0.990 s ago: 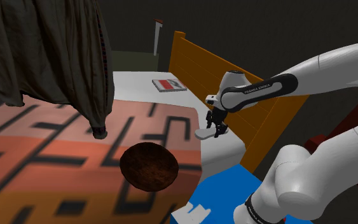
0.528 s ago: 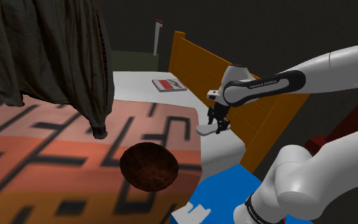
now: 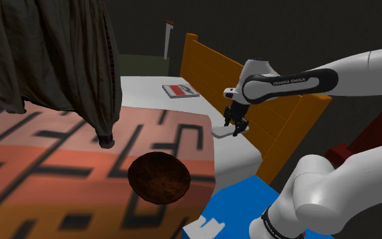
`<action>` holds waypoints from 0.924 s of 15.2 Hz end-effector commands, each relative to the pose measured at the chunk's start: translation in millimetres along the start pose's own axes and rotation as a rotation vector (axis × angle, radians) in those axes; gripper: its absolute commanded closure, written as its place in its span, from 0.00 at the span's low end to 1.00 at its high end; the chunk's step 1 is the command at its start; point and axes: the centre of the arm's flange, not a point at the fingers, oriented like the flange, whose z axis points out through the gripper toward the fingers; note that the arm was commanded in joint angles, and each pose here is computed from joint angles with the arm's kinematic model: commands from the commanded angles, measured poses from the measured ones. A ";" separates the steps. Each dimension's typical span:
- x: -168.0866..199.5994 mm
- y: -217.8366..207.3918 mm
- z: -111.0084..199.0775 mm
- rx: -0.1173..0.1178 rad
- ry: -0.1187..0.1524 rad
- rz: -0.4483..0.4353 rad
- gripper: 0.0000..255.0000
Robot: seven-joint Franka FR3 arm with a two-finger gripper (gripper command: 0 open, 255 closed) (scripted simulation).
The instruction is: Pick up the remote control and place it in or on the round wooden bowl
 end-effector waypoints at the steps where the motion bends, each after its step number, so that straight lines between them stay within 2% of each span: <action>1: -0.1 -0.4 -10.4 0.000 0.000 0.000 1.00; 9: 0.4 -1.2 -52.0 0.000 0.000 0.000 1.00; 14: 63.2 -21.6 -51.8 0.000 0.000 0.000 1.00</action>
